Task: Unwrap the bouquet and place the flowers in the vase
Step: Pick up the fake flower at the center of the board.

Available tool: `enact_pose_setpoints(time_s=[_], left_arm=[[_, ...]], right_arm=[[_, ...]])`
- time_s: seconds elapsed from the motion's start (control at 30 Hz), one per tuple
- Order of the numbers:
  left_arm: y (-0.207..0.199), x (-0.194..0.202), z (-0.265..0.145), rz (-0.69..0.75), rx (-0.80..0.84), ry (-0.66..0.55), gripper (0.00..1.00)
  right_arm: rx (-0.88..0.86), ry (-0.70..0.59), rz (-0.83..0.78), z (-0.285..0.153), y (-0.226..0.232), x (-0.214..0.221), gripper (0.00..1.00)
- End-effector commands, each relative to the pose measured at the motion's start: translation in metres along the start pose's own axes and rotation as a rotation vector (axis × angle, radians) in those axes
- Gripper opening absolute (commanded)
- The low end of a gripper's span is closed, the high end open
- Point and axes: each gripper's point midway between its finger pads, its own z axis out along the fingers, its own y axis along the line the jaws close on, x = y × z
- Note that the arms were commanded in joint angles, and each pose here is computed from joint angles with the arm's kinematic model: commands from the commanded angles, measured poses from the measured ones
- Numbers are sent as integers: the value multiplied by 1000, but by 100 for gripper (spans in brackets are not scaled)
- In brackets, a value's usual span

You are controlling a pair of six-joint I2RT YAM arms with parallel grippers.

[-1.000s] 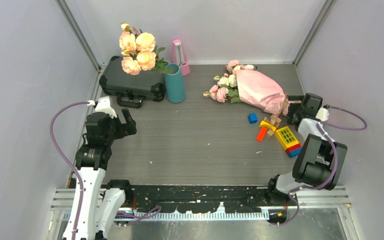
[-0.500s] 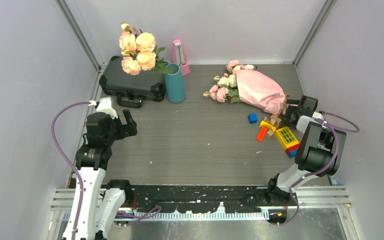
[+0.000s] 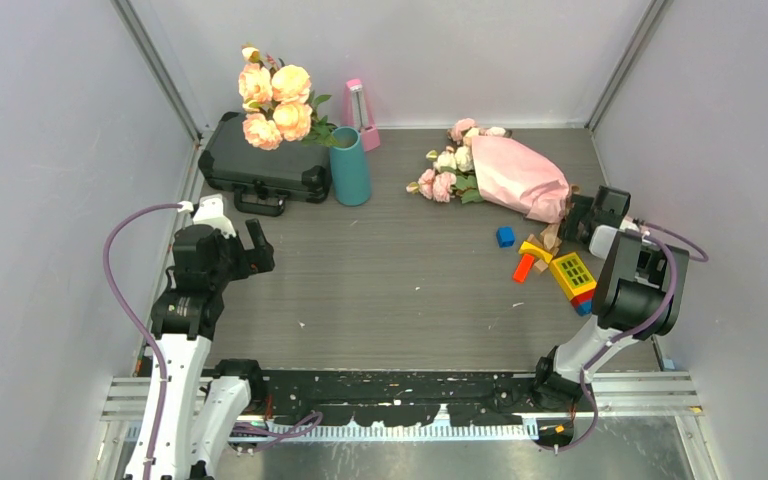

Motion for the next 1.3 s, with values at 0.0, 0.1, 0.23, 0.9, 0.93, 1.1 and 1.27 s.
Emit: enact_pose_setpoints(time_s=[0.0,0.1,0.23,0.9,0.93,1.1,1.27], left_arm=[[-4,-13,-4,20,15,-35,98],[-4,-13,-4,20,15,-35,98],[-4,-13,-4,20,15,-34,98],[2,-14,-5,20,-16,-49,98],[2,-13,-5,20,-16,-48,98],[2,-14,-4,21,-16,-46,98],[2,-14,-6,21,-14,-54,98]], right_arm=[[-125,-13,42,0,47,-3,65],[-128,-20,46,4,51,-4,64],[-112,-51,46,12,48,-10,67],[-66,-112,30,56,43,-18,50],[-75,-115,30,55,45,-19,47],[-153,-132,25,32,69,-23,34],[-220,-133,17,7,91,-24,23]])
